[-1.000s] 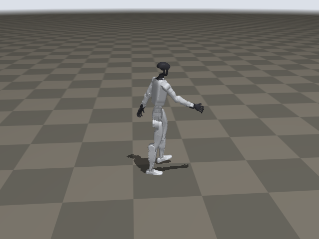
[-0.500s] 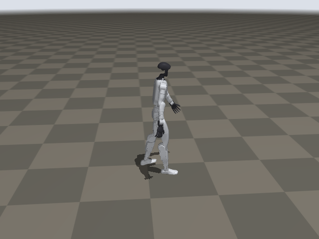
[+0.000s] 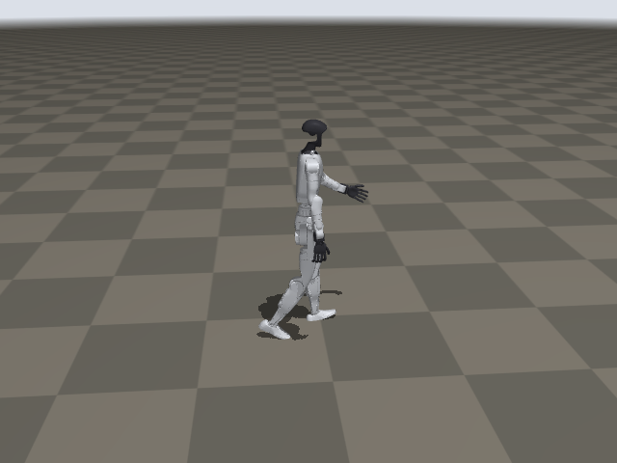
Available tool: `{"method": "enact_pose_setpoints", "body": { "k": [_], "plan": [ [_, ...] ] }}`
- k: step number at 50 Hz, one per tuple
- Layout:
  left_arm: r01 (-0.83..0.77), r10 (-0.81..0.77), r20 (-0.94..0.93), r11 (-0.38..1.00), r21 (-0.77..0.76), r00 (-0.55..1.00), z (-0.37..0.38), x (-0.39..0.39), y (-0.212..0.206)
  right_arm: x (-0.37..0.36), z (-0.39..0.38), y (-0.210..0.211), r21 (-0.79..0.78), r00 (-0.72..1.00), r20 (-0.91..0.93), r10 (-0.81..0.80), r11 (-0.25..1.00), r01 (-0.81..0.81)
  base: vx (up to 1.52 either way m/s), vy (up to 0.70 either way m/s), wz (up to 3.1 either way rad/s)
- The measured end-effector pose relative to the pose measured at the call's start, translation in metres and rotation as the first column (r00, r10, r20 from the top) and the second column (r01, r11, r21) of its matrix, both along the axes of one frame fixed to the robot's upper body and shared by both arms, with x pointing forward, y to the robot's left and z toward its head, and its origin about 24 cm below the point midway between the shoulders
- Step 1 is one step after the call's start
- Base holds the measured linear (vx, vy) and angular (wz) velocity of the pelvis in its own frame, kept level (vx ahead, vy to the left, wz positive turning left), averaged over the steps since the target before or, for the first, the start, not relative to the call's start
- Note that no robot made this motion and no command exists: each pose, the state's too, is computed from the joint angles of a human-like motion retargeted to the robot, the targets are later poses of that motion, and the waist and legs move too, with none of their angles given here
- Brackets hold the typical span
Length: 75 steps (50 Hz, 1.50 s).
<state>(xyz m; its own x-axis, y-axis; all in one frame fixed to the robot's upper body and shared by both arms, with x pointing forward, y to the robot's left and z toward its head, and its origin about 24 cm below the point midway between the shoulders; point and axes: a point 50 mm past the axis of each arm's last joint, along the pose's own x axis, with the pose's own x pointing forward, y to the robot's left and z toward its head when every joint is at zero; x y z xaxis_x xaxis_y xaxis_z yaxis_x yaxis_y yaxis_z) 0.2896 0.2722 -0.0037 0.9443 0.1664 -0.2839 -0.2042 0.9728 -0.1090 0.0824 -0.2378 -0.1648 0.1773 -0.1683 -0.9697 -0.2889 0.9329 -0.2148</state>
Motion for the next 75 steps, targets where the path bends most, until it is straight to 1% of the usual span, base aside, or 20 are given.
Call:
{"method": "enact_pose_setpoints", "body": {
  "k": [5, 10, 15, 20, 22, 24, 28, 32, 36, 40, 44, 50, 53, 57, 60, 62, 65, 68, 70, 75],
  "plan": [
    [-0.107, 0.082, -0.450, 0.994, -0.030, 0.889, -0.101, -0.100, -0.006, 0.123, 0.045, -0.003, -0.123, 0.935, 0.349, 0.055, 0.992, -0.013, -0.54, -0.19, -0.66],
    [-0.171, 0.116, -0.822, 0.985, 0.023, 0.558, -0.161, -0.233, -0.027, 0.227, 0.123, 0.006, -0.216, 0.749, 0.643, 0.158, 0.976, -0.021, -0.57, -0.20, -0.61],
    [-0.184, 0.056, -0.971, 0.983, 0.012, 0.232, -0.168, -0.347, -0.053, 0.280, 0.192, 0.017, -0.233, 0.547, 0.812, 0.201, 0.972, -0.012, -0.53, -0.18, -0.20],
    [-0.214, -0.021, -0.995, 0.976, -0.042, 0.098, -0.159, -0.399, -0.063, 0.288, 0.212, 0.018, -0.184, 0.463, 0.871, 0.167, 0.983, -0.009, -0.49, -0.12, 0.29],
    [-0.222, -0.014, -0.996, 0.974, -0.034, 0.094, -0.158, -0.400, -0.059, 0.280, 0.201, 0.014, -0.160, 0.482, 0.864, 0.147, 0.987, -0.014, -0.46, -0.10, 0.64],
    [-0.244, 0.053, -0.992, 0.970, 0.023, 0.118, -0.160, -0.386, -0.049, 0.267, 0.183, 0.010, -0.121, 0.533, 0.839, 0.109, 0.993, -0.013, -0.44, -0.12, 0.83],
    [-0.236, 0.171, -0.964, 0.964, 0.121, 0.204, -0.165, -0.339, -0.033, 0.213, 0.122, -0.001, -0.117, 0.694, 0.716, 0.078, 0.993, 0.008, -0.39, -0.03, 1.08],
    [-0.273, 0.299, -0.882, 0.940, 0.206, 0.365, -0.163, -0.257, -0.017, 0.126, 0.053, -0.008, -0.174, 0.886, 0.459, 0.067, 0.985, 0.015, -0.38, 0.07, 1.17],
    [-0.325, 0.354, -0.715, 0.927, 0.185, 0.603, -0.136, -0.145, -0.008, 0.028, 0.007, 0.002, -0.167, 0.988, 0.113, 0.106, 0.982, -0.087, -0.43, 0.08, 0.97],
    [-0.232, 0.269, -0.463, 0.963, 0.137, 0.845, -0.076, -0.036, -0.008, -0.055, -0.012, 0.025, -0.011, 0.966, -0.154, 0.206, 0.978, -0.210, -0.49, 0.11, 0.72],
    [-0.052, 0.097, -0.205, 0.975, 0.215, 0.974, -0.002, 0.040, -0.016, -0.113, -0.014, 0.048, 0.177, 0.913, -0.268, 0.309, 0.947, -0.268, -0.47, 0.23, 0.54],
    [0.063, -0.096, 0.087, 0.944, 0.323, 0.992, 0.091, 0.093, -0.031, -0.159, -0.007, 0.062, 0.346, 0.888, -0.325, 0.326, 0.915, -0.209, -0.46, 0.22, 0.05],
    [0.086, -0.142, 0.180, 0.953, 0.291, 0.973, 0.110, 0.098, -0.038, -0.174, -0.004, 0.064, 0.376, 0.873, -0.372, 0.316, 0.911, -0.170, -0.40, 0.07, -0.67],
    [0.133, -0.181, 0.237, 0.969, 0.208, 0.955, 0.104, 0.092, -0.047, -0.176, -0.004, 0.062, 0.369, 0.844, -0.417, 0.337, 0.912, -0.182, -0.34, 0.02, -0.76],
    [0.150, -0.178, 0.210, 0.978, 0.142, 0.961, 0.076, 0.076, -0.046, -0.154, -0.009, 0.055, 0.315, 0.844, -0.400, 0.356, 0.919, -0.238, -0.34, -0.03, -0.76],
    [0.113, -0.128, 0.151, 0.988, 0.107, 0.980, 0.049, 0.060, -0.039, -0.123, -0.013, 0.046, 0.230, 0.867, -0.346, 0.358, 0.928, -0.292, -0.37, -0.06, -0.74],
    [0.001, -0.001, -0.005, 0.997, 0.079, 1.000, 0.000, 0.024, -0.023, -0.057, -0.013, 0.031, 0.038, 0.914, -0.202, 0.353, 0.935, -0.353, -0.41, -0.10, -0.64],
    [-0.112, 0.130, -0.222, 0.990, 0.090, 0.966, -0.052, -0.026, -0.009, 0.029, 0.003, 0.019, -0.174, 0.938, 0.020, 0.346, 0.925, -0.338, -0.48, -0.15, -0.56],
    [-0.127, 0.162, -0.392, 0.985, 0.115, 0.906, -0.087, -0.067, -0.005, 0.087, 0.023, 0.016, -0.268, 0.922, 0.185, 0.341, 0.920, -0.287, -0.51, -0.17, -0.59],
    [0.070, 0.035, -0.796, 0.993, 0.097, 0.604, -0.152, -0.193, -0.018, 0.201, 0.096, 0.020, -0.323, 0.776, 0.532, 0.338, 0.929, -0.182, -0.51, -0.17, -0.42]
  ]
}}
